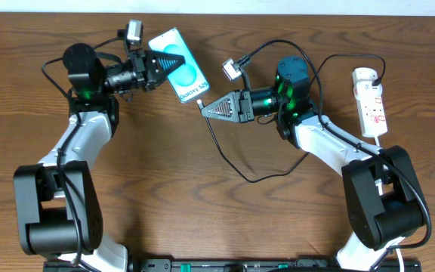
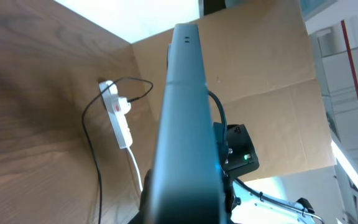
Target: Plug charger to phone and switch on socket
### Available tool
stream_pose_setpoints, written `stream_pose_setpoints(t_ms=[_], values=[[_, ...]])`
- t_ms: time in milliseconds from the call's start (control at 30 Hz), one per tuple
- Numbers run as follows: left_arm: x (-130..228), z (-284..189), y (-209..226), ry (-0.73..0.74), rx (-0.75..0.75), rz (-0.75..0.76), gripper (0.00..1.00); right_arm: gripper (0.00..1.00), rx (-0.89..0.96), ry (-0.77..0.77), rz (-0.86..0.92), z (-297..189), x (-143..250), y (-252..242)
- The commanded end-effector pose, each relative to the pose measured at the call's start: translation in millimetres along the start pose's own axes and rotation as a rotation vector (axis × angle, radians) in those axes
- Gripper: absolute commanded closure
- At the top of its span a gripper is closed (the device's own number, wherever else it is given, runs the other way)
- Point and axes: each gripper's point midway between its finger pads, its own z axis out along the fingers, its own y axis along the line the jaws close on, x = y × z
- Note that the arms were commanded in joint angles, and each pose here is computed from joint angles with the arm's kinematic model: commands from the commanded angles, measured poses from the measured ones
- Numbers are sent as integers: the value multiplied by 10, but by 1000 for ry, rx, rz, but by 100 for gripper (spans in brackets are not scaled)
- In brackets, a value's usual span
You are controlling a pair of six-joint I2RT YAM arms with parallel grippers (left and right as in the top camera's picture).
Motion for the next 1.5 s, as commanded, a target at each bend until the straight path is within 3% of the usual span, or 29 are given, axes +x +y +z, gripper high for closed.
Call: stream_pose_setpoints(t_ms=[0,1467], values=[[-66,-16,-155,4,14,55,93,99,-11,16,3,9,16,6],[5,67,-176,33,24,55,93,99,0,-9,-10,-20,-38,-5]])
